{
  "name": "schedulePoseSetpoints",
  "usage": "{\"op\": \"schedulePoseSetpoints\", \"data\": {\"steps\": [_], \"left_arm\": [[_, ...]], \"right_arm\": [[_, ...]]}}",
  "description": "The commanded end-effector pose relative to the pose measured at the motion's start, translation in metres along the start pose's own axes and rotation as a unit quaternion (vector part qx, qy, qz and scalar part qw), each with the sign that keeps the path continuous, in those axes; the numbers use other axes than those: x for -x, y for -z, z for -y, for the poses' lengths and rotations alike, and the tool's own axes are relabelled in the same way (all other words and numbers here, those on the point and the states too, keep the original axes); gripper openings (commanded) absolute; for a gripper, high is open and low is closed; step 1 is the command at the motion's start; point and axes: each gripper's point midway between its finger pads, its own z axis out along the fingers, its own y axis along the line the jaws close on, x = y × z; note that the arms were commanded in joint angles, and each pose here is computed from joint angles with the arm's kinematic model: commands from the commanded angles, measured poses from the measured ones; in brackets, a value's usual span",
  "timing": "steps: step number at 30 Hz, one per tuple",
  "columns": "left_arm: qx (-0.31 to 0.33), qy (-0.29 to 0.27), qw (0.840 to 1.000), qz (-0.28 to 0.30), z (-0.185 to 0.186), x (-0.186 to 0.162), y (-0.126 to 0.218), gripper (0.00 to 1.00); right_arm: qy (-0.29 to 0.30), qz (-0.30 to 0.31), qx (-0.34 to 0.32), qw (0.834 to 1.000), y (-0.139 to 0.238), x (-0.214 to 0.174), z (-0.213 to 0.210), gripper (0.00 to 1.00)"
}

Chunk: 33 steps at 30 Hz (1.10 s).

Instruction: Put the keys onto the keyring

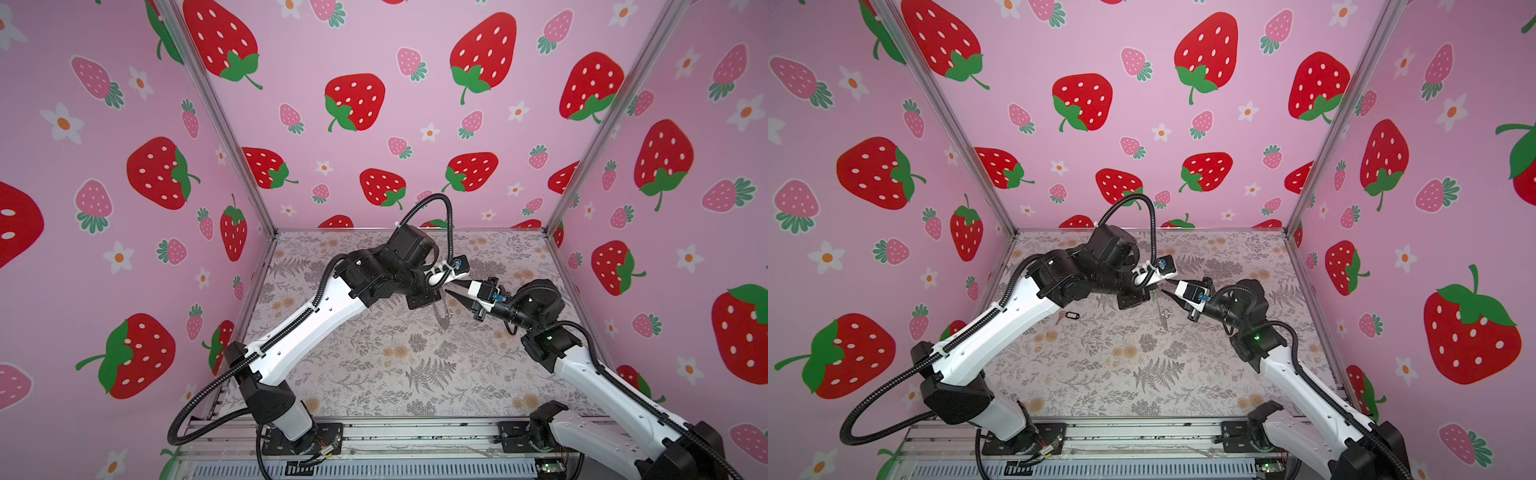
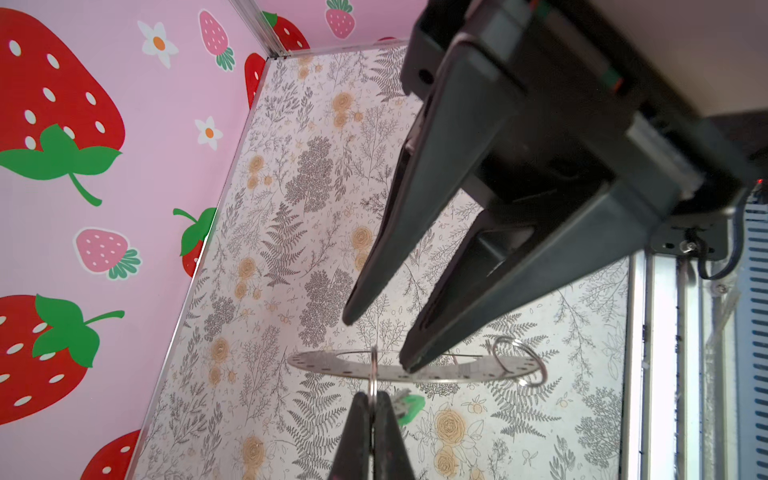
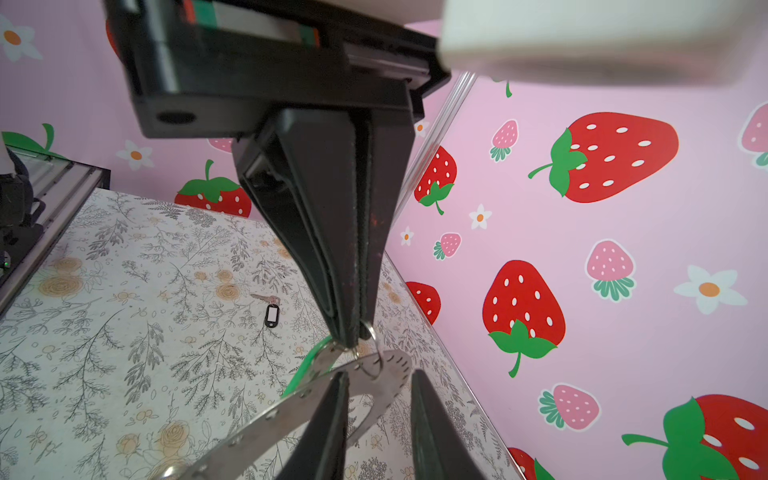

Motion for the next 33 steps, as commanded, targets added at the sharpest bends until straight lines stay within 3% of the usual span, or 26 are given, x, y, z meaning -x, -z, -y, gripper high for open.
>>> {"op": "schedulePoseSetpoints", "data": {"steps": [1,21,24,33], "left_arm": [[0.008,-0.017,1.000,-0.008,0.000,0.003,0.013,0.00],[-0.006,-0.031,0.999,-0.010,0.006,0.009,0.006,0.00],[-0.006,-0.032,0.999,-0.007,0.006,0.010,0.007,0.00],[-0.010,-0.041,0.999,0.015,0.010,0.017,0.015,0.00]], "right_arm": [[0.017,0.022,-0.001,1.000,0.000,0.018,0.007,0.27],[0.016,0.047,0.027,0.998,-0.004,0.023,-0.001,0.17],[0.010,0.039,0.027,0.999,-0.005,0.018,0.000,0.12],[0.010,0.032,0.030,0.999,-0.004,0.015,-0.003,0.11]]}}
